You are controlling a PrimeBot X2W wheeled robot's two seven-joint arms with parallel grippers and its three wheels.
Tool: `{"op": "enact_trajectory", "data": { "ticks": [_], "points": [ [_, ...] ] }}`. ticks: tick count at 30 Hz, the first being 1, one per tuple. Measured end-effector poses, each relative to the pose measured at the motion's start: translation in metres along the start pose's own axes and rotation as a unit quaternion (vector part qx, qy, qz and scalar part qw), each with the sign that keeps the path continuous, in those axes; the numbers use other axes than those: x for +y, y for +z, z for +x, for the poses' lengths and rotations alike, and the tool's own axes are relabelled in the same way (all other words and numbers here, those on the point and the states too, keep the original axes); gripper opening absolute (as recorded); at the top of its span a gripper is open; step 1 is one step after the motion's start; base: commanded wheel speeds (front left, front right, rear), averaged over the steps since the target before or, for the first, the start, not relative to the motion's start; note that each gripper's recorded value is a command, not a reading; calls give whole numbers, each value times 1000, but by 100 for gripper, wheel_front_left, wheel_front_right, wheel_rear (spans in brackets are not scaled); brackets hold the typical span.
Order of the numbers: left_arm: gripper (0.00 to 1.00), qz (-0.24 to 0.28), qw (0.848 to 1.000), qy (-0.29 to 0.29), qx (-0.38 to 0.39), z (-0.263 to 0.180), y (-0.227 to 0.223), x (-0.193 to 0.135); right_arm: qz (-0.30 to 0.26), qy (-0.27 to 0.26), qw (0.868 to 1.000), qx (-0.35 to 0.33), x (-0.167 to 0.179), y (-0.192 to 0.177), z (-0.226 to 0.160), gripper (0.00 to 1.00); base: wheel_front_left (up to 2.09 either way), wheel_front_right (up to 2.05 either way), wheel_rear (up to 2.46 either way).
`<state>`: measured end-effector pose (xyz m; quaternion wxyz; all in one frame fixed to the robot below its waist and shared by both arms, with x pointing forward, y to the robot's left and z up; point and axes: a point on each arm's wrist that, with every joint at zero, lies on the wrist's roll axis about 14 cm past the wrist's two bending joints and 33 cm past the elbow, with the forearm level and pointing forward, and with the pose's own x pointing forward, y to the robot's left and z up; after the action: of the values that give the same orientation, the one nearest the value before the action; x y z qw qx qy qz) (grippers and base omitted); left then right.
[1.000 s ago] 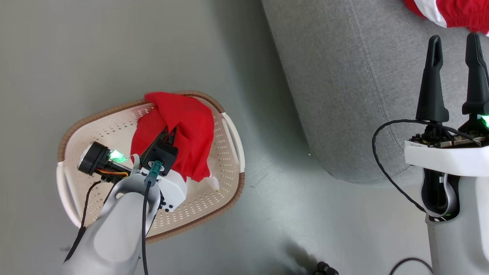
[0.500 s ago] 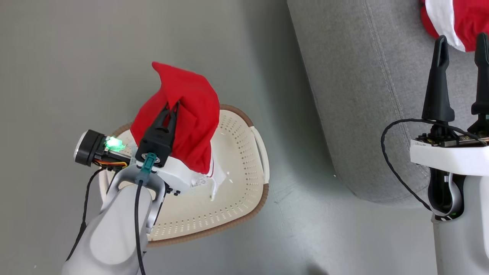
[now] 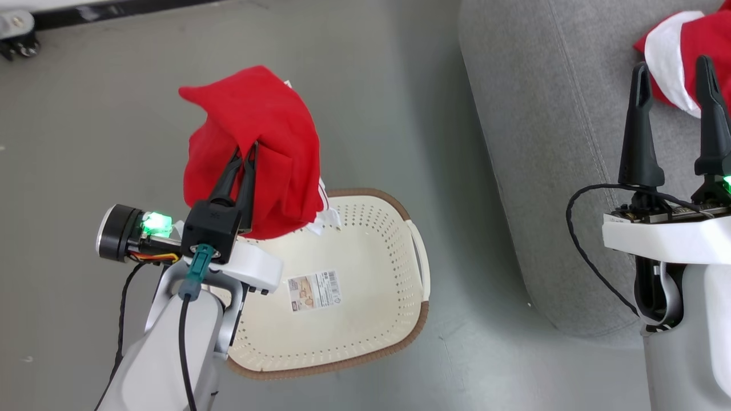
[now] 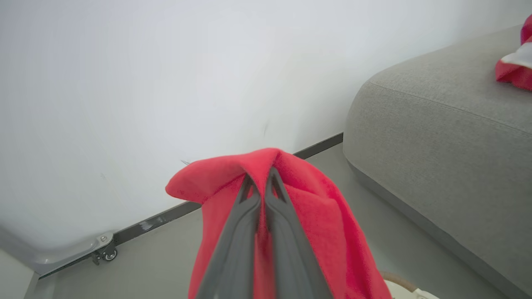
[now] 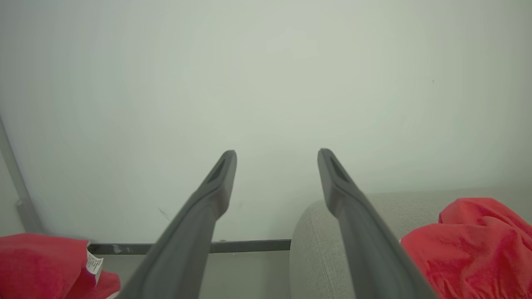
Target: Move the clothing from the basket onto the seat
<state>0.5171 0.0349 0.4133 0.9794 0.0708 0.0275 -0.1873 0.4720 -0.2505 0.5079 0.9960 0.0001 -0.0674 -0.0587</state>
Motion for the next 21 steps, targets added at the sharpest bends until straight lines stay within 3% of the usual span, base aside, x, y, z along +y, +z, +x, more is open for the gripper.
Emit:
{"op": "enact_trajectory", "data": {
  "ticks": [21],
  "points": [
    [0, 37, 994, 44, -97, -72, 94, 34, 7, 65, 998, -17, 45, 30, -34, 100, 0, 0, 0]
  ]
}}
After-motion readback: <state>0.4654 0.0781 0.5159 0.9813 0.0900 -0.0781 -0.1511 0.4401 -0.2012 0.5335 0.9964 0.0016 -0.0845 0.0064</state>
